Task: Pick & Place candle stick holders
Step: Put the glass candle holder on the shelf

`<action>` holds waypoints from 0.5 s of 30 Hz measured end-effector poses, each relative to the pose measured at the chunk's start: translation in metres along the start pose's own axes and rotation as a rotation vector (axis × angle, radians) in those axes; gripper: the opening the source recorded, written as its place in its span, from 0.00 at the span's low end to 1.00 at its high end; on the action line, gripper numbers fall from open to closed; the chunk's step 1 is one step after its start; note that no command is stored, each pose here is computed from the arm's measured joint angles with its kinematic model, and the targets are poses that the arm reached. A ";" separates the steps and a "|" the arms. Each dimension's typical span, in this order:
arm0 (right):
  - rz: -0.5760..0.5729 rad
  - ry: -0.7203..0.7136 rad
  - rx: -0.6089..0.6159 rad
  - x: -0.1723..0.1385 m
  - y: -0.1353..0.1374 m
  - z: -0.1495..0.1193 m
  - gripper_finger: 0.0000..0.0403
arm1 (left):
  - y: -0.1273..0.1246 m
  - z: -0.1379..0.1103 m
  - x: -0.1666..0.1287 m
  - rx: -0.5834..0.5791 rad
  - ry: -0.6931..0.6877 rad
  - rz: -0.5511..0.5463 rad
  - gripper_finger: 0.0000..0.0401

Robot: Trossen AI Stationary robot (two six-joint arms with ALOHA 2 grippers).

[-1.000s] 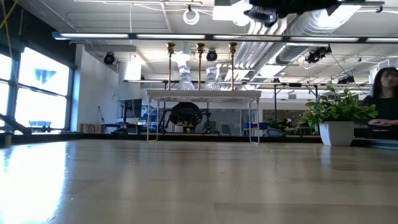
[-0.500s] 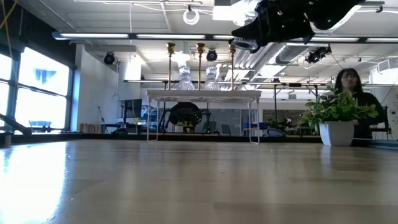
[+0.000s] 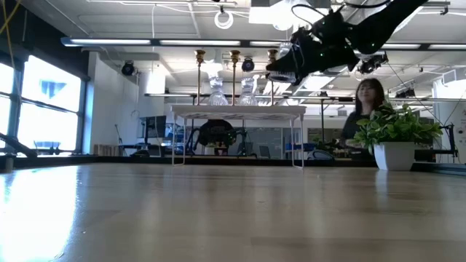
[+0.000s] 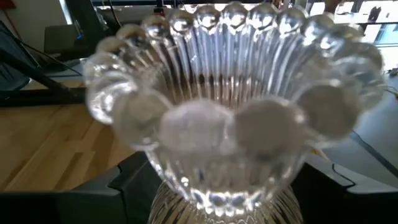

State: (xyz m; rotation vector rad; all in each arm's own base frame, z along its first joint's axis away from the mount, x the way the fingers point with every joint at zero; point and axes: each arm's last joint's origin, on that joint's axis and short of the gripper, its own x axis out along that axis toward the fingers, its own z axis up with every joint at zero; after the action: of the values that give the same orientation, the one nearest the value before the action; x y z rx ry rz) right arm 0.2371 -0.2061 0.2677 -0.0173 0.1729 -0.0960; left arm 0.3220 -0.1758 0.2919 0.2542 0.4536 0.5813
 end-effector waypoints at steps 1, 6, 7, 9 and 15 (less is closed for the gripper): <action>0.001 0.005 0.004 0.002 -0.001 -0.002 0.67 | 0.000 0.000 0.000 0.000 0.000 0.000 0.60; -0.033 0.026 0.020 0.006 -0.004 -0.008 0.67 | 0.000 0.000 0.000 0.000 0.000 0.000 0.60; -0.051 0.033 0.022 0.006 -0.005 -0.009 0.67 | 0.000 0.000 0.000 0.000 0.000 -0.001 0.60; -0.095 0.058 0.037 0.006 -0.005 -0.011 0.67 | 0.000 0.000 0.000 0.000 0.000 -0.001 0.60; -0.239 0.106 0.041 0.016 0.006 -0.012 0.67 | 0.000 0.000 0.000 -0.008 0.003 -0.001 0.60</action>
State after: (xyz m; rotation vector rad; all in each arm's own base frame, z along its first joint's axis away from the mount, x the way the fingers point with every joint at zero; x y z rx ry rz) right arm 0.2511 -0.2022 0.2535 0.0076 0.2745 -0.3395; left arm 0.3218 -0.1757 0.2916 0.2452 0.4540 0.5823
